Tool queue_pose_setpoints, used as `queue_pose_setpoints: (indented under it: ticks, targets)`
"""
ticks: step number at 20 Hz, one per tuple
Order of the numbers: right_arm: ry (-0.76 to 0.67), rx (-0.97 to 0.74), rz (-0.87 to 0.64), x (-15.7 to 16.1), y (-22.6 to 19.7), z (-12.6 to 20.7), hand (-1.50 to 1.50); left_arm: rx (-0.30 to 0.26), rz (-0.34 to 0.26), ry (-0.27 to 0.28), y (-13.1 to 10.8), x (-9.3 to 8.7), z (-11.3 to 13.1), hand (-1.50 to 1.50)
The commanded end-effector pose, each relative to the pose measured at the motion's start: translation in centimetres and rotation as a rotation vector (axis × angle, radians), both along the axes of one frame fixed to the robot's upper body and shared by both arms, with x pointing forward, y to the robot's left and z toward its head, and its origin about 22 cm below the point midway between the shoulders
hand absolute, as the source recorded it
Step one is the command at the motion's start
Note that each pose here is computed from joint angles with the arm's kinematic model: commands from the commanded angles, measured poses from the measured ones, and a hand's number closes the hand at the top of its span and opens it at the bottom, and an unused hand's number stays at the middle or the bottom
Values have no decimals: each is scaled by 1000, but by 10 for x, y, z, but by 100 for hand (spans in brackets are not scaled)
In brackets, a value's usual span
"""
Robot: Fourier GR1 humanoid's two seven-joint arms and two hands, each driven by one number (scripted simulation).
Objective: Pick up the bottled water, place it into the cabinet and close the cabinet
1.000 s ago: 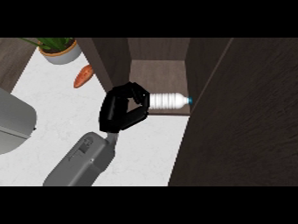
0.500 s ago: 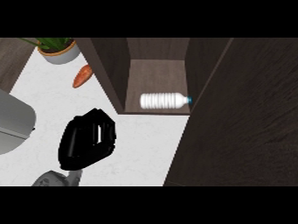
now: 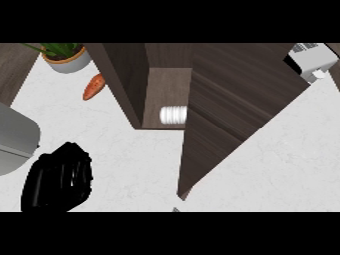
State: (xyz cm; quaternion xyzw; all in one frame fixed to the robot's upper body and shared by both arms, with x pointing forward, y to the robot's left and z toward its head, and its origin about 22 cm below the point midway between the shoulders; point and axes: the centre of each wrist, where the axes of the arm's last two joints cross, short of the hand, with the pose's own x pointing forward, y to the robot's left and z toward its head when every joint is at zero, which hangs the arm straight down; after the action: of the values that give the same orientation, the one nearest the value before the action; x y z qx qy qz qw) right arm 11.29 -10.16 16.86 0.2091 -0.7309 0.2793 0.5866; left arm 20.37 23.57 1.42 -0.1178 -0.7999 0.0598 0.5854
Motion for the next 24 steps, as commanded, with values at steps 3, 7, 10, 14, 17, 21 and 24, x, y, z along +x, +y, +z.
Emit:
queue_pose_setpoints:
  ticks: [3,7,10,14,17,21,24]
  targets:
    - [-157,-43,99,4,47,12,150,-4,13,0,17,-32,-4,150]
    - [-200,-17,27,9,61,7,150,1,14,-23,41,-26,15,150]
    - [-169,12,-45,24,60,19,150,-4,9,-4,36,-49,5,150]
    - [-118,36,-136,52,61,26,150,14,14,-7,61,-40,1,150]
    - [-57,63,-193,81,69,19,150,0,7,-9,73,-38,6,150]
    - [27,78,-167,130,74,40,150,9,17,-14,87,-29,14,150]
    - [104,90,-160,168,66,18,150,5,15,-21,86,-46,12,150]
